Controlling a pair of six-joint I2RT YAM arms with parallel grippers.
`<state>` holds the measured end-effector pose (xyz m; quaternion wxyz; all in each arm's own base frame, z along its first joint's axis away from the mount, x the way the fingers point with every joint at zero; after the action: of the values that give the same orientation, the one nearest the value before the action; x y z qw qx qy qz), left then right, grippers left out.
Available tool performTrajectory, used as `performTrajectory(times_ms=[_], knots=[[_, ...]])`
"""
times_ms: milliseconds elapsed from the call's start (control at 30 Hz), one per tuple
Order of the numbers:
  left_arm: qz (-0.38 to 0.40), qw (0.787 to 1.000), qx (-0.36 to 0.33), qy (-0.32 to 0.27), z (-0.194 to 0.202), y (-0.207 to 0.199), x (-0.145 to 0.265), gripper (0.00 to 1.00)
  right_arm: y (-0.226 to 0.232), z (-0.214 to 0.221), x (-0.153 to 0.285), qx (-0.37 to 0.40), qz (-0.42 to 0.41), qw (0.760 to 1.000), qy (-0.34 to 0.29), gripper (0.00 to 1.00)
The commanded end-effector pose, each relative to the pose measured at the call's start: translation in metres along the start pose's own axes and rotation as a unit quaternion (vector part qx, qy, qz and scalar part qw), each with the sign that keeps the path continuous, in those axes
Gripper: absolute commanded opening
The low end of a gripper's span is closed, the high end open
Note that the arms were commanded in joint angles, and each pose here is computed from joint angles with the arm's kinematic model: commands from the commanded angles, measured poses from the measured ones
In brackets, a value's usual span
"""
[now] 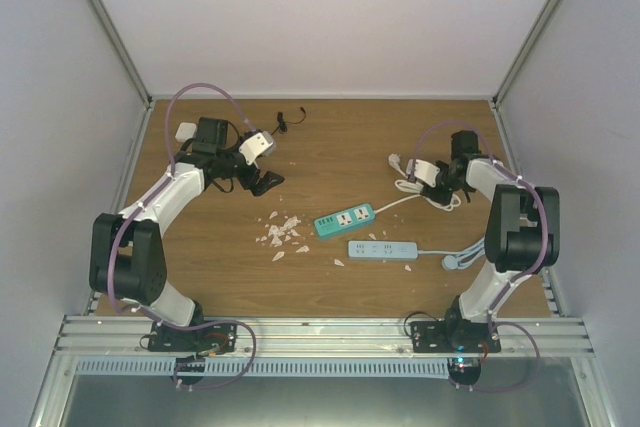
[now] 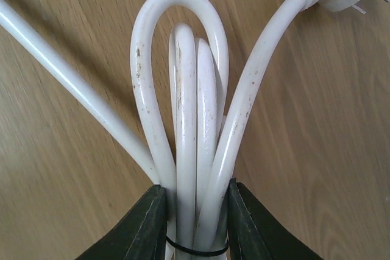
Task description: Pull the plug off the socket
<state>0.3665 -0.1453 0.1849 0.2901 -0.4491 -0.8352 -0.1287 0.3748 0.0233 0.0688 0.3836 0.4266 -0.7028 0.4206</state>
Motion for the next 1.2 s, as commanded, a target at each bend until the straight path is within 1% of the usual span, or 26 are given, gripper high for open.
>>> performTrajectory(times_ms=[0, 733, 1000, 1067, 1167], knots=[[-0.001, 1.0, 0.001, -0.007, 0.002, 0.005, -0.005, 0.99, 0.012, 0.037, 0.003, -0.001, -0.014, 0.999, 0.046, 0.27], [0.012, 1.0, 0.011, -0.003, 0.004, 0.005, -0.01, 0.99, 0.009, 0.109, 0.042, 0.015, 0.026, 0.994, 0.106, 0.27], [0.014, 1.0, 0.01, -0.003, 0.004, 0.004, -0.011, 0.99, 0.003, 0.124, 0.046, 0.028, 0.038, 0.991, 0.125, 0.28], [0.013, 1.0, 0.01, -0.002, 0.004, 0.005, -0.01, 0.99, 0.003, 0.125, 0.047, 0.029, 0.039, 0.991, 0.126, 0.3], [0.016, 1.0, 0.011, -0.004, 0.003, 0.004, -0.01, 0.99, 0.003, 0.119, 0.052, 0.031, 0.043, 0.992, 0.114, 0.43]])
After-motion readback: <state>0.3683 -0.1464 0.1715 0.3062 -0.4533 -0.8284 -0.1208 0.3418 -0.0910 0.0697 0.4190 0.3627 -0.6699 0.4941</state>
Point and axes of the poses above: each gripper's point midway between its finger pads, its own x axis back along the fingers, its own y axis along the line the jaws close on, z = x × y, the point moved 3 cm from there along x, back along the fingers, and after that the axes turned 3 degrees about x, right-handed, at the moved point
